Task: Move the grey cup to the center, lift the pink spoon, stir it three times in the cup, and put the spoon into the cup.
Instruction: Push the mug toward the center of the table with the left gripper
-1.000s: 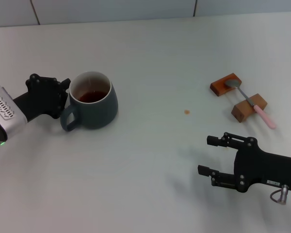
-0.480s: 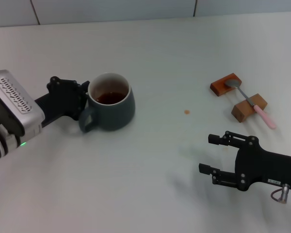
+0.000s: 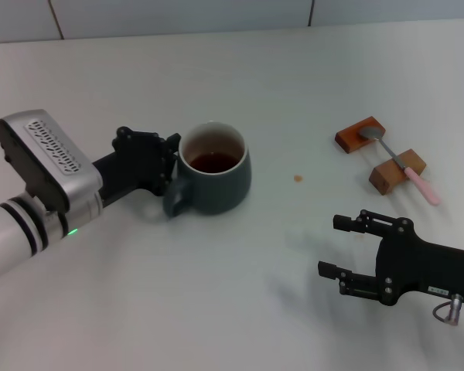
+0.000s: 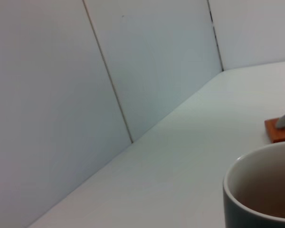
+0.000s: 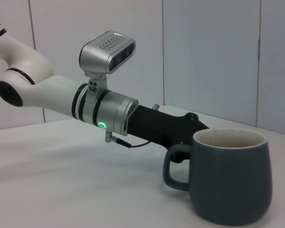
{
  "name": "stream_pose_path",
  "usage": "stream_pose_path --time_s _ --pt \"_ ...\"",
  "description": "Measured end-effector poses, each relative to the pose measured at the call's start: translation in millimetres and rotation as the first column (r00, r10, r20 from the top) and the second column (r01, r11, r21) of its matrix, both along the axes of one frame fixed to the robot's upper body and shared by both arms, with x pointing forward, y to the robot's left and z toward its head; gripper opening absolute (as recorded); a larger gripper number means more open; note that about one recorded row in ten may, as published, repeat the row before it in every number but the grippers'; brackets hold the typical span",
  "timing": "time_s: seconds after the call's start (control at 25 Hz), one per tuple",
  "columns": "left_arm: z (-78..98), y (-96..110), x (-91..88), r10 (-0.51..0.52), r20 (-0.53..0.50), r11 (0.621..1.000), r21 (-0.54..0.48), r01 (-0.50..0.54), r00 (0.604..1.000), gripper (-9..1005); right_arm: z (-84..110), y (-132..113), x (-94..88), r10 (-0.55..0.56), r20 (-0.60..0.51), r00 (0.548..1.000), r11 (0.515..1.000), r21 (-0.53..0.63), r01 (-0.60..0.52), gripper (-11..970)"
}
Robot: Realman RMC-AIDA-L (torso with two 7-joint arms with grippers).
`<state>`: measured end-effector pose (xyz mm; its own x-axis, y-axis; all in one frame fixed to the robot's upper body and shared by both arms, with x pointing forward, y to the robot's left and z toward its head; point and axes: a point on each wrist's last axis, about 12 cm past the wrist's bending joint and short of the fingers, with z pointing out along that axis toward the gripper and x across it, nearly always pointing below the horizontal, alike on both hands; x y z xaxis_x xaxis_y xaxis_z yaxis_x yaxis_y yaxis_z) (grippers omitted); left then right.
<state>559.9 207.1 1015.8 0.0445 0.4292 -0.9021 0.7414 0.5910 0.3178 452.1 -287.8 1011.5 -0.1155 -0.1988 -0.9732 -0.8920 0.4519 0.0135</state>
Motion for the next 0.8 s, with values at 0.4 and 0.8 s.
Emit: stream_pose_path --time_s 0.4,0.8 --pt "-1.8 -28 -4.7 -0.006 -0.060 0.998 -0.066 0.002 0.998 6 -0.1 0 -1.2 0.001 0.000 1.000 1.000 0.003 -0.001 732" --pt "-2.7 -41 -9.4 -0.001 -0.094 0.994 -0.107 -0.009 0.996 7 -0.2 1 -1.8 0.006 0.000 1.000 1.000 0.006 -0.006 732"
